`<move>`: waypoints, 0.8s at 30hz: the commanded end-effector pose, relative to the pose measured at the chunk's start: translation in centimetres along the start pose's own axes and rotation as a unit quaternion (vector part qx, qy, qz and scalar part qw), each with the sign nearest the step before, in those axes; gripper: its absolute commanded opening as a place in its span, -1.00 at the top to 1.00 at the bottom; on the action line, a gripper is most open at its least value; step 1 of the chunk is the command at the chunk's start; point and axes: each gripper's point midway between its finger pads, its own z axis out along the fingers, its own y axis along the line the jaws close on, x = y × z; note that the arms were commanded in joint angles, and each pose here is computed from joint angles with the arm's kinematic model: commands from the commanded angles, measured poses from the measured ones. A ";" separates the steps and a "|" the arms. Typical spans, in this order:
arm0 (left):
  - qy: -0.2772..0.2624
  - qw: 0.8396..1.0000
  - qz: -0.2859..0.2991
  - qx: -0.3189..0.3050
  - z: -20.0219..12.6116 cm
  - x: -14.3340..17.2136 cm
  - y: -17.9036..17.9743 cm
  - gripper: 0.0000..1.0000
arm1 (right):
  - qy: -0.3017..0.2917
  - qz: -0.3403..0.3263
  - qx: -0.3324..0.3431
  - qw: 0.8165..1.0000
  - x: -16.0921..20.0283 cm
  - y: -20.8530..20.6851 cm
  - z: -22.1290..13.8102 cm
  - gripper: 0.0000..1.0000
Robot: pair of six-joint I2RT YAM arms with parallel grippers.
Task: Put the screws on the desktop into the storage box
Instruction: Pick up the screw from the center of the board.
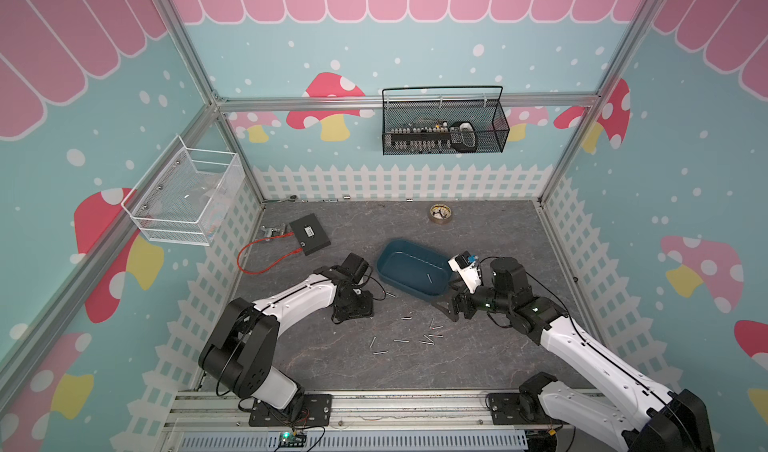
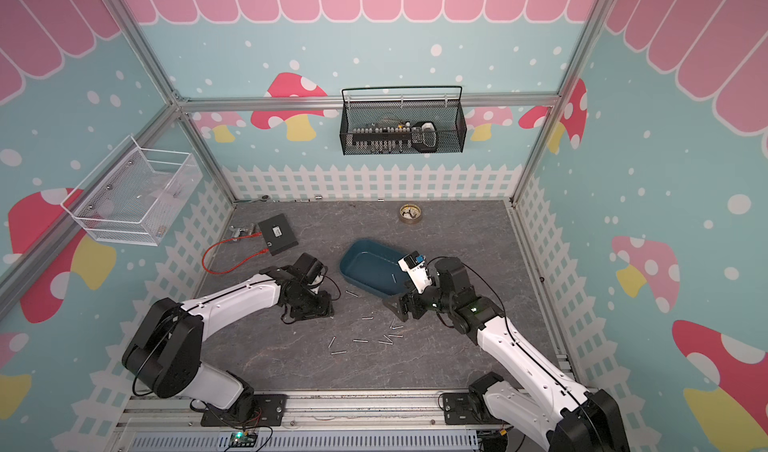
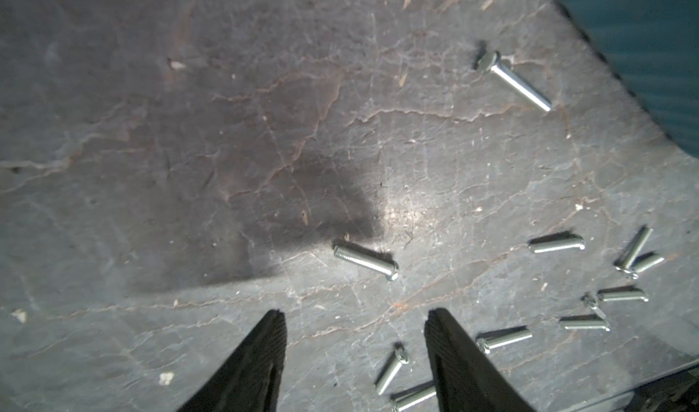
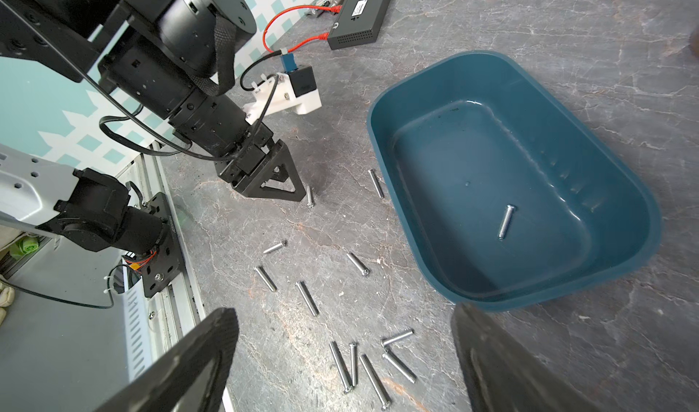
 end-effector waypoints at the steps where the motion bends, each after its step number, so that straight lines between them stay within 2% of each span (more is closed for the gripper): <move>1: -0.002 1.000 0.007 0.000 0.0 -0.6 -0.5 -0.21 | 0.000 -0.004 0.007 1.000 0.1 -0.3 -0.1 -0.88; 12: 0.006 0.999 -0.036 0.013 1.3 -1.0 -1.0 -0.01 | -0.003 -0.005 0.014 1.000 0.0 -0.5 -0.2 -0.87; 21: 0.006 0.998 -0.069 0.005 2.0 -1.2 -0.5 0.27 | -0.008 -0.007 0.014 1.000 -0.2 -0.4 -0.3 -0.87; 24: 0.011 0.997 -0.070 0.007 2.4 -1.0 -0.5 0.28 | -0.010 -0.008 0.013 1.000 -0.3 -0.4 -0.4 -0.87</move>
